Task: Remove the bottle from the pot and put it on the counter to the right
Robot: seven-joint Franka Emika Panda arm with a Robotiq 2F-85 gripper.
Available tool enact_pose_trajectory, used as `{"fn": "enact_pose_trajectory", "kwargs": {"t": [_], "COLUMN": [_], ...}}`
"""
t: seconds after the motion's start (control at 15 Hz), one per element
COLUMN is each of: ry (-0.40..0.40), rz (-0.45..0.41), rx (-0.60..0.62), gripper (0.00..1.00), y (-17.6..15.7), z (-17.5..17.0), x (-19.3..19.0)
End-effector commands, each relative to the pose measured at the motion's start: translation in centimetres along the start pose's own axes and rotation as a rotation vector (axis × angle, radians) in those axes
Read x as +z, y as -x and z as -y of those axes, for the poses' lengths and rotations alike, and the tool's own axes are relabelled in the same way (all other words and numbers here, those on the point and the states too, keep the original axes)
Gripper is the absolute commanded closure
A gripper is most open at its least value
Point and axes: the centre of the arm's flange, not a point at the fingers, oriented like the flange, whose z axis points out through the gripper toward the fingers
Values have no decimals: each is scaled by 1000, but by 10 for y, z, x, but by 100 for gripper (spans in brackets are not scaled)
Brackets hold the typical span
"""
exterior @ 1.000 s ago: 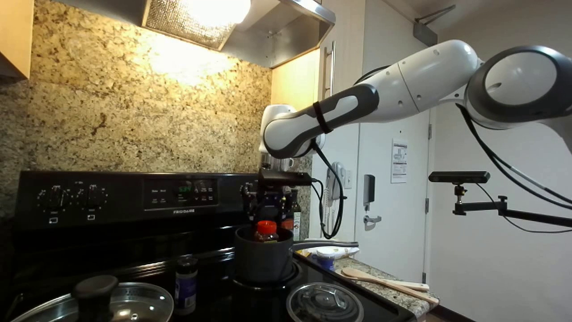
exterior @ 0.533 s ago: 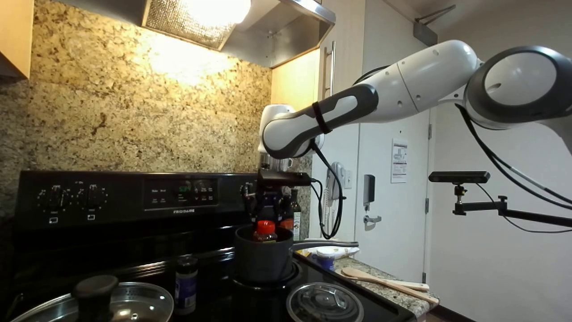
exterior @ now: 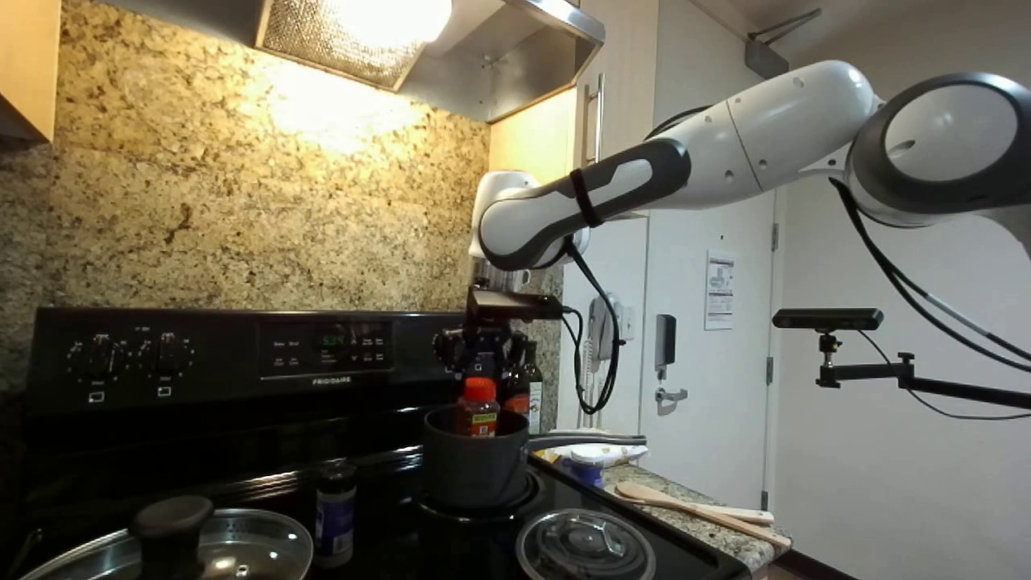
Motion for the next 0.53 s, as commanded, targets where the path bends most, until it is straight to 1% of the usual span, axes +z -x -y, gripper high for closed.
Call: {"fn": "enact_pose_trajectory", "kwargs": {"t": [0.0, 0.27, 0.47], "ry": [-12, -17, -16], "rz": [-75, -134, -187], "rx": [-37, -46, -22], "gripper": [64, 64, 64], "y": [9, 21, 33], "z": [1, -3, -22], "x": [-43, -84, -116]}}
